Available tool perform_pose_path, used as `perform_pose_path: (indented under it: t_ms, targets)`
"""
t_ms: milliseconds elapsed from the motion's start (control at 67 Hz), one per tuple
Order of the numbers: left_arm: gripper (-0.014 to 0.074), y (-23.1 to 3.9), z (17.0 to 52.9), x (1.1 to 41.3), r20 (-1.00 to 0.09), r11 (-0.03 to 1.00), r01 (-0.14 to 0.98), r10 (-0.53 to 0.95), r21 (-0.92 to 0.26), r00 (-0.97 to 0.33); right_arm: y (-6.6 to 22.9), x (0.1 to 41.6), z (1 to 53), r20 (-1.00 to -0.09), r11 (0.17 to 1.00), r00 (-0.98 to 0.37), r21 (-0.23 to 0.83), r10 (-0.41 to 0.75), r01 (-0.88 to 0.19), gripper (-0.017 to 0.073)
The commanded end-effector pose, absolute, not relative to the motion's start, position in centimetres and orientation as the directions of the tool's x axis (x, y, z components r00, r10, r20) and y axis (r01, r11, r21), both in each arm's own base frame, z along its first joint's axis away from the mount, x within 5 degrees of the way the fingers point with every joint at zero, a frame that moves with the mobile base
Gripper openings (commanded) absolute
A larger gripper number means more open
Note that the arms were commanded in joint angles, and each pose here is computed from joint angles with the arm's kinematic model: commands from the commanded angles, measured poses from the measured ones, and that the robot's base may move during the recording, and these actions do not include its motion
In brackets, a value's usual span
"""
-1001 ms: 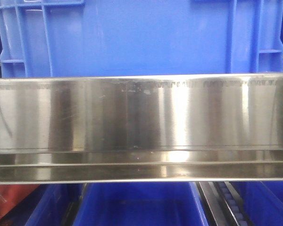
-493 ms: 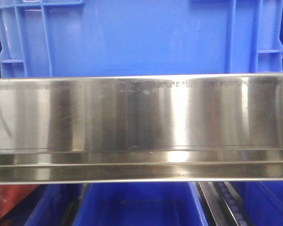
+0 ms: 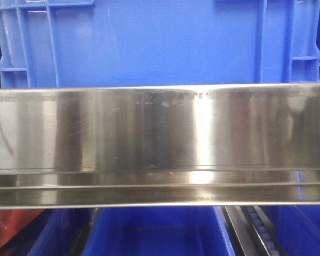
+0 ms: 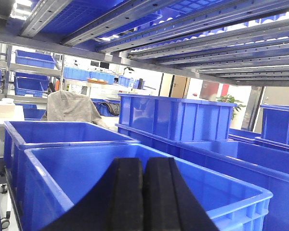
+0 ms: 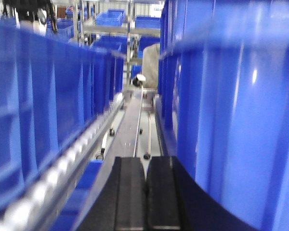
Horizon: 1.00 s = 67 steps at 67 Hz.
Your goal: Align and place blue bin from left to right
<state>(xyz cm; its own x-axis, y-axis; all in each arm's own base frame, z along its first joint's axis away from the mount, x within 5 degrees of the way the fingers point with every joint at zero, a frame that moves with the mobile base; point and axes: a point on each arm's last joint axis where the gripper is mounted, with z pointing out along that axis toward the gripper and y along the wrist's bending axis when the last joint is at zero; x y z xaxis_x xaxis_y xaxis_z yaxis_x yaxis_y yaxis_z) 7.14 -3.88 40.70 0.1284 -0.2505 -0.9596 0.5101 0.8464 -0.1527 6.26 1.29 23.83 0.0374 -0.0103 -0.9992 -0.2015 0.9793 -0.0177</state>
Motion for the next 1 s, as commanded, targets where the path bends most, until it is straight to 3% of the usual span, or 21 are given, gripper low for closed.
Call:
perform_pose_path:
  t_ms: [0,329,986]
  targets:
    - [-0.0111,-3.9,40.9,7.0,-0.956,0.838,0.526,-0.256,-0.145,0.143,1.2,6.1,23.4,-0.997,0.981,0.082,-0.017,-0.001,-0.195,-0.007]
    - [-0.0111,-3.9,40.9,7.0,-0.956,0.838,0.526,-0.256,-0.145,0.143,1.1,5.4,22.0,-0.986,0.981,0.167,-0.017,0.016,-0.191,-0.007]
    - [-0.0111,-3.9,40.9,6.9,-0.956,0.837,0.527,-0.256,-0.145,0.144,1.1,5.4,22.0,-0.987,0.981,0.162,-0.017,0.015,-0.192,-0.007]
